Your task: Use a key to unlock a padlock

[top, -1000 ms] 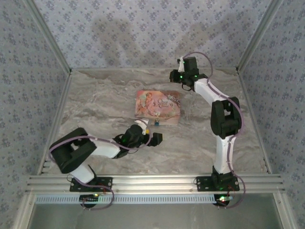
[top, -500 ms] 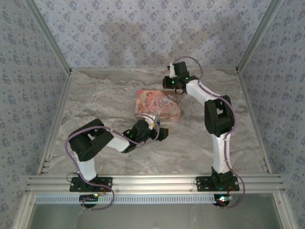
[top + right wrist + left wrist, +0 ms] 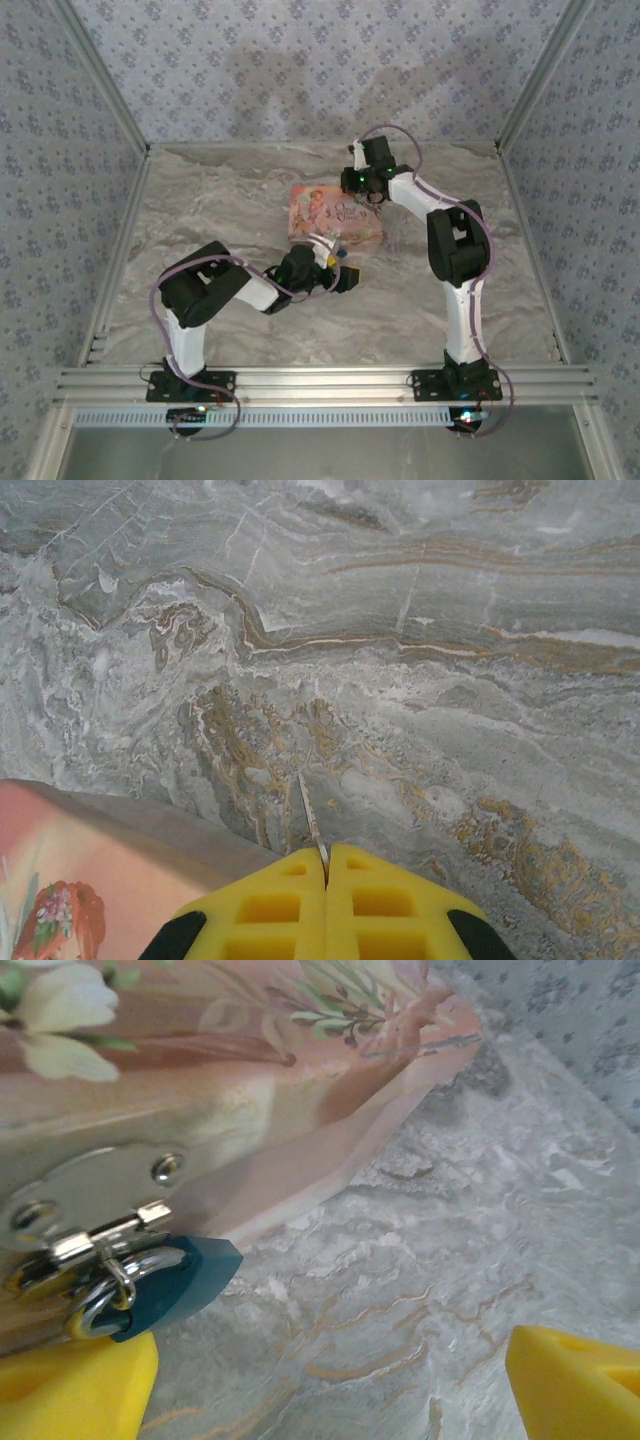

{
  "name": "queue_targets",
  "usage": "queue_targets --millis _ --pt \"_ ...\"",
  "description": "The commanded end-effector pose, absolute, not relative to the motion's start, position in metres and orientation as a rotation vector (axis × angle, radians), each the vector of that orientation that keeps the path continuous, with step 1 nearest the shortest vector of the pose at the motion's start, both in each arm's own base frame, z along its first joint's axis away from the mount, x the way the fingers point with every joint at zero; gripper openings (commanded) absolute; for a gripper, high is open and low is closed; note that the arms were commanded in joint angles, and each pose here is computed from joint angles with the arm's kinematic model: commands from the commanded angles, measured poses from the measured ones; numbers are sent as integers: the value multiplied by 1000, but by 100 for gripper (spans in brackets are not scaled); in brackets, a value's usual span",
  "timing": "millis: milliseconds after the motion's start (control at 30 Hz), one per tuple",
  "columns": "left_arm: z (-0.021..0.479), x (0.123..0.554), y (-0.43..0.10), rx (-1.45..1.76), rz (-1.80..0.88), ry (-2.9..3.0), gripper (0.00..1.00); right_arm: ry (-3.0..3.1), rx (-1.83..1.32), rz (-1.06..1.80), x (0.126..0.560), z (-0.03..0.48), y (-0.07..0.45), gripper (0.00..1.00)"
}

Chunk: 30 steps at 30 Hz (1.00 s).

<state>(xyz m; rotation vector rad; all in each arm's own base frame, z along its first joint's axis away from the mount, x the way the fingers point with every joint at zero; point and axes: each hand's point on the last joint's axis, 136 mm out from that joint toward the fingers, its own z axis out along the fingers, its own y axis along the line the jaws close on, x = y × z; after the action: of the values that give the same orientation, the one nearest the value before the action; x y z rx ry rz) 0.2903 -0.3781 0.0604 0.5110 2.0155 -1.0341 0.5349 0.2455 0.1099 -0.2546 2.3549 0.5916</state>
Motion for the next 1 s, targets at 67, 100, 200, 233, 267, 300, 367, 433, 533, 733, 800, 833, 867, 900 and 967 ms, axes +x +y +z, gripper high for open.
queue_targets --millis 67,100,200,233,267,300,367,433,533,733,800,833,867,900,967 --pt "98 296 -381 459 -1258 1827 88 2437 -276 581 511 85 245 0" --pt "100 296 -379 443 -1275 1813 88 2436 -274 582 510 85 245 0" --pt "97 298 -372 392 -1299 1811 82 2439 -276 580 508 83 244 0" --pt "97 298 -371 382 -1305 1809 82 2439 -278 579 507 83 244 0" --pt "95 297 -369 371 -1306 1807 81 2440 -278 579 507 82 244 0" --pt "93 297 -367 360 -1305 1815 81 2442 -279 579 506 82 244 0" --pt "92 296 -367 366 -1308 1819 80 2442 -282 575 505 81 243 0" --pt "93 295 -366 367 -1309 1818 80 2440 -281 576 504 81 242 0" --pt "95 296 -366 362 -1300 1811 82 2437 -281 577 503 82 242 0" --pt "91 306 -362 300 -1242 1841 83 2431 -285 575 502 85 243 0" --pt "86 307 -356 266 -1184 1860 84 2427 -286 567 502 87 243 0" --pt "84 308 -352 249 -1150 1870 85 2428 -290 564 502 87 243 0" --pt "80 307 -348 241 -1116 1884 86 2430 -288 561 502 87 242 0" --pt "75 307 -344 229 -1078 1907 87 2430 -290 560 502 87 242 0" --pt "71 306 -336 210 -1013 1927 87 2428 -292 561 502 88 242 0"
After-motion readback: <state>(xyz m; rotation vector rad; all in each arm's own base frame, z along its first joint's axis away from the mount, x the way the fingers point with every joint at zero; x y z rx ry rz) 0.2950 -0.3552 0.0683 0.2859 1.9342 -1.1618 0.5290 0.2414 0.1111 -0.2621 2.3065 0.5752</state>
